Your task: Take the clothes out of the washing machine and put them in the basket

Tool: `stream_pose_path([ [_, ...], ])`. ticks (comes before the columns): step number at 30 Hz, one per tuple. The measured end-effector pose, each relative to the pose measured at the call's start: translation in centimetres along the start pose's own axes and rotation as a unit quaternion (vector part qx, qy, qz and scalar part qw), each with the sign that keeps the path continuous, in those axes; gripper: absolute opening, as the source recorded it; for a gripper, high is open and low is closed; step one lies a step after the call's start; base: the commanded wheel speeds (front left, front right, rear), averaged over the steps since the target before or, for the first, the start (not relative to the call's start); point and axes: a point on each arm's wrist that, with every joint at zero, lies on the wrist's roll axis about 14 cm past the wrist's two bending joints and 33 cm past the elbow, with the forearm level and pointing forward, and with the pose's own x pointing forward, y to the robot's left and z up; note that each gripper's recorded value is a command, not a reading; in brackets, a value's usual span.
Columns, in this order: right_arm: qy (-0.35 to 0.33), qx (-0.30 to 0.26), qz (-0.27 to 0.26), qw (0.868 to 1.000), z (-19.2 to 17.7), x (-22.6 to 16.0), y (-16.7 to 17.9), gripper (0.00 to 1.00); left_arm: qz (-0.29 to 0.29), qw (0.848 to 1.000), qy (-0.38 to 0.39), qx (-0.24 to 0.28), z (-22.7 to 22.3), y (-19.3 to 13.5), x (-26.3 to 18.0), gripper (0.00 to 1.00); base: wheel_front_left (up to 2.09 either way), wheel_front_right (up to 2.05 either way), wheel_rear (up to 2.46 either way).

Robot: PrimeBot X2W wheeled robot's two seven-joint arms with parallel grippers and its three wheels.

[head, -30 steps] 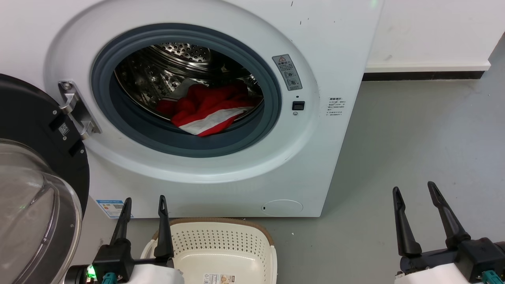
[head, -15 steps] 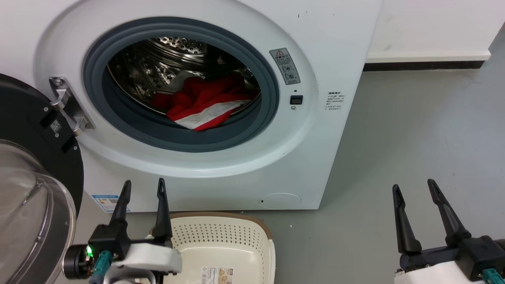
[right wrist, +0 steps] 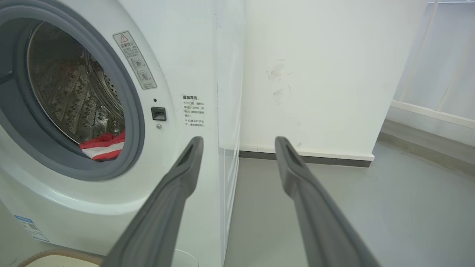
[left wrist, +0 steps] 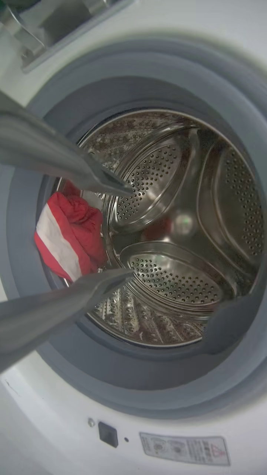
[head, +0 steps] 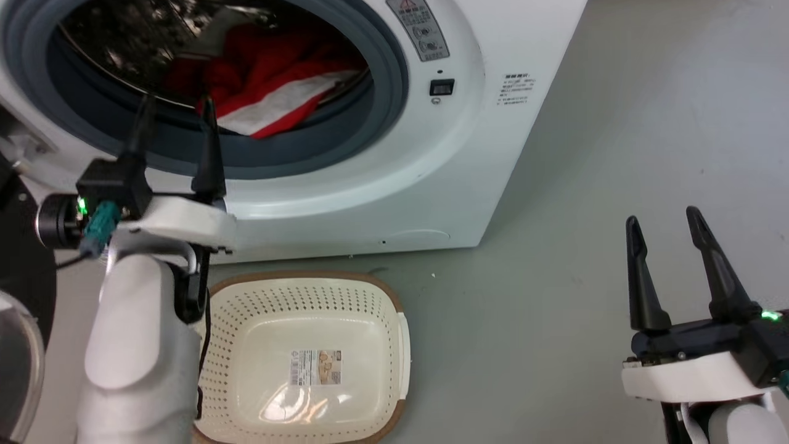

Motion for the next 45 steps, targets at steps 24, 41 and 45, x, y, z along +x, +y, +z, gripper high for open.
stream_pose_path([
  [24, 0.062, 0.001, -0.064, 0.996, -7.6, 4.4, -5.3, 1.0, -0.085, 0.948, 0.299, 0.064, -18.1, -2.5, 16.5, 1.0, 0.0, 0.0, 0.0],
  [41, 0.095, 0.006, -0.066, 0.993, -11.8, 5.3, -5.7, 1.0, -0.082, 0.871, 0.479, 0.074, -26.4, -1.5, 15.6, 1.0, 0.0, 0.0, 0.0],
  [45, 0.093, 0.006, -0.067, 0.993, -11.6, 5.3, -5.7, 1.0, -0.086, 0.87, 0.481, 0.071, -26.2, -1.8, 15.5, 0.0, 0.0, 0.0, 0.0],
])
